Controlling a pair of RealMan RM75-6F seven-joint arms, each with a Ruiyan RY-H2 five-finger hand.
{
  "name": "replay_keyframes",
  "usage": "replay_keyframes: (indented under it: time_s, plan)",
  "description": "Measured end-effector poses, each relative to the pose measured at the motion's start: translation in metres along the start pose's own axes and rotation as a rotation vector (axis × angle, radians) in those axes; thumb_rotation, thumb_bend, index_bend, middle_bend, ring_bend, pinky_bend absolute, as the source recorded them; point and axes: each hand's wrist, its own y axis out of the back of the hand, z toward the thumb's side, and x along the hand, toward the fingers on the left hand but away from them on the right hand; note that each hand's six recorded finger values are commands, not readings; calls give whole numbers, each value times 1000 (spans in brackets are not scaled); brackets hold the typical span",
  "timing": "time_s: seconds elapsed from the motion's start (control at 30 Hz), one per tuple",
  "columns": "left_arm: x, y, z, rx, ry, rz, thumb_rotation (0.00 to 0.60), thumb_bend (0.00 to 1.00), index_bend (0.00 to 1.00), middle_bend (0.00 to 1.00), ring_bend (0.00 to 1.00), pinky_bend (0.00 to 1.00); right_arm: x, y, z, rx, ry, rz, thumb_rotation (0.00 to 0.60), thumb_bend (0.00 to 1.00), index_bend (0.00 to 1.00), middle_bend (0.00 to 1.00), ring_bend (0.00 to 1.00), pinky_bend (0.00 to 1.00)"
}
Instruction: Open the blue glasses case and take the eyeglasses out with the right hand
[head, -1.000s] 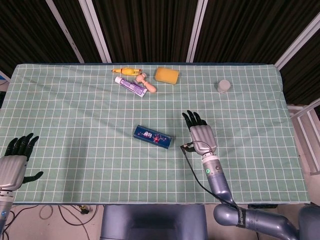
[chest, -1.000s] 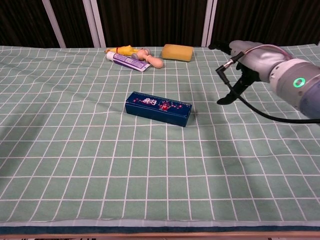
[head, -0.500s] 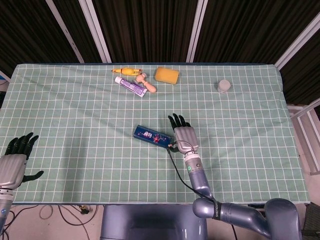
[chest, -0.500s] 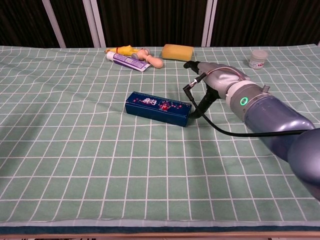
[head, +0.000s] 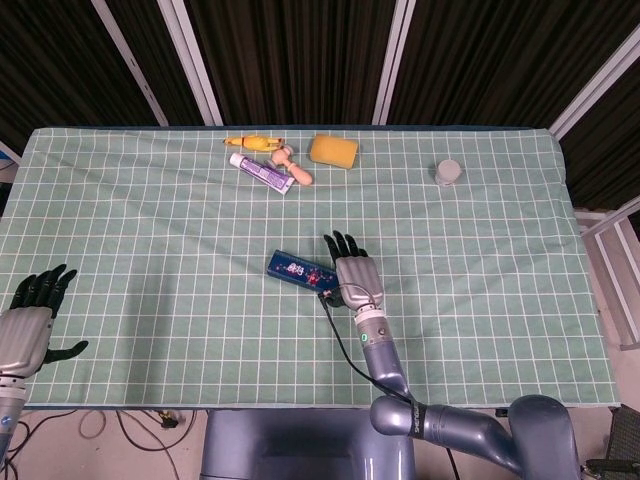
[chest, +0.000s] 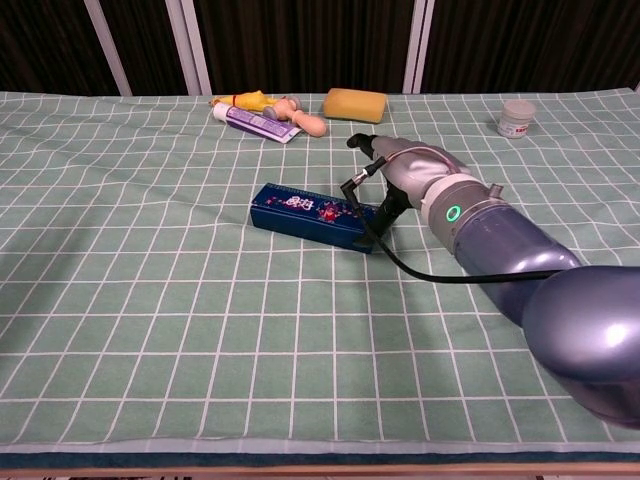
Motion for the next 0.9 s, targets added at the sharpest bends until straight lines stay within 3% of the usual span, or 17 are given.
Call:
replay_keyframes:
  time_s: [0.63, 0.9]
  plan:
    - [1, 0, -1, -13, 8, -5, 600, 0, 0, 0, 0, 0, -19, -1, -4, 20, -35, -13, 600, 50, 0, 0, 0, 242]
    - [0, 0, -1, -19, 11, -8, 600, 0, 0, 0, 0, 0, -18, -3, -4, -1, -29, 0, 600, 160, 30, 0, 0, 242]
